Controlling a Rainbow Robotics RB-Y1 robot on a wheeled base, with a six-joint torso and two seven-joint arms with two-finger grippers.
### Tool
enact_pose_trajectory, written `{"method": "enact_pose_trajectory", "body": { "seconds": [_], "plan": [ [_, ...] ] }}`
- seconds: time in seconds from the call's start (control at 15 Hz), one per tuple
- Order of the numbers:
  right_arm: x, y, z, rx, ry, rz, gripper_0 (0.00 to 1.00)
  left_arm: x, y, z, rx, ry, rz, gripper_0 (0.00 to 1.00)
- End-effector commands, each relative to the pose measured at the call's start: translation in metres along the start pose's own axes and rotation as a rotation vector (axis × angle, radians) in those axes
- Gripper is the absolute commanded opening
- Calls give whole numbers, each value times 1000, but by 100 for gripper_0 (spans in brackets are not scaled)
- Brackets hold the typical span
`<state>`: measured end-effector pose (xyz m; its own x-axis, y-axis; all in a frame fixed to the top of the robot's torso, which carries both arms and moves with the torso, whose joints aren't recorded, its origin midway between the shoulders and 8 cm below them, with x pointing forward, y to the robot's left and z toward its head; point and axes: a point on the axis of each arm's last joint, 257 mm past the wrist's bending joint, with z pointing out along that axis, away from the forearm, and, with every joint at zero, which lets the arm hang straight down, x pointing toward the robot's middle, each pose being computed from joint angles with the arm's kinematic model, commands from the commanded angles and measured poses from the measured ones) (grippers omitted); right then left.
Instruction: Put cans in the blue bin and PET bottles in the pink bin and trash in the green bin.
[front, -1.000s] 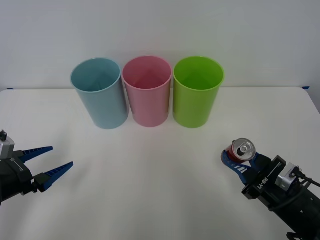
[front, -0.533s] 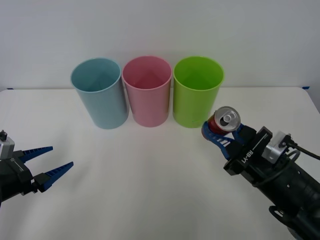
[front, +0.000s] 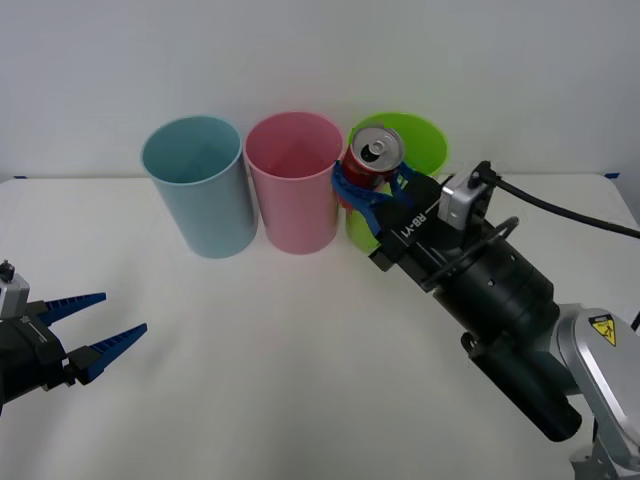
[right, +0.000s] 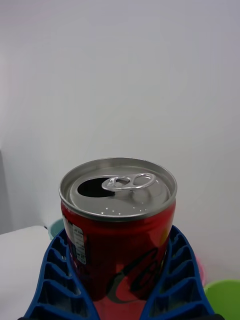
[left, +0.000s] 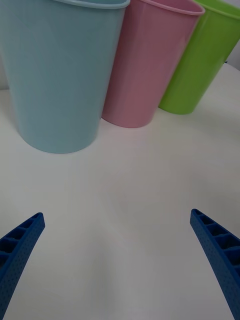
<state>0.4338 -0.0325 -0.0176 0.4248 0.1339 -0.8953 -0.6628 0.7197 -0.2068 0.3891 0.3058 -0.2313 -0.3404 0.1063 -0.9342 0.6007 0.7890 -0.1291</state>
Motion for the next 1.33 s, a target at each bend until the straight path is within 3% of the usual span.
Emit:
{"method": "enact_pose_trajectory", "body": {
  "seconds": [0.07, 0.73, 1.33],
  "plan": [
    [1, 1, 39, 16, -1, 22, 0, 0, 0, 0, 0, 0, 0, 100],
    [20, 15, 158, 41, 40, 66, 0, 0, 0, 0, 0, 0, 0, 100],
    [70, 35, 244, 25, 181, 51, 0, 0, 0, 0, 0, 0, 0, 100]
  ]
}}
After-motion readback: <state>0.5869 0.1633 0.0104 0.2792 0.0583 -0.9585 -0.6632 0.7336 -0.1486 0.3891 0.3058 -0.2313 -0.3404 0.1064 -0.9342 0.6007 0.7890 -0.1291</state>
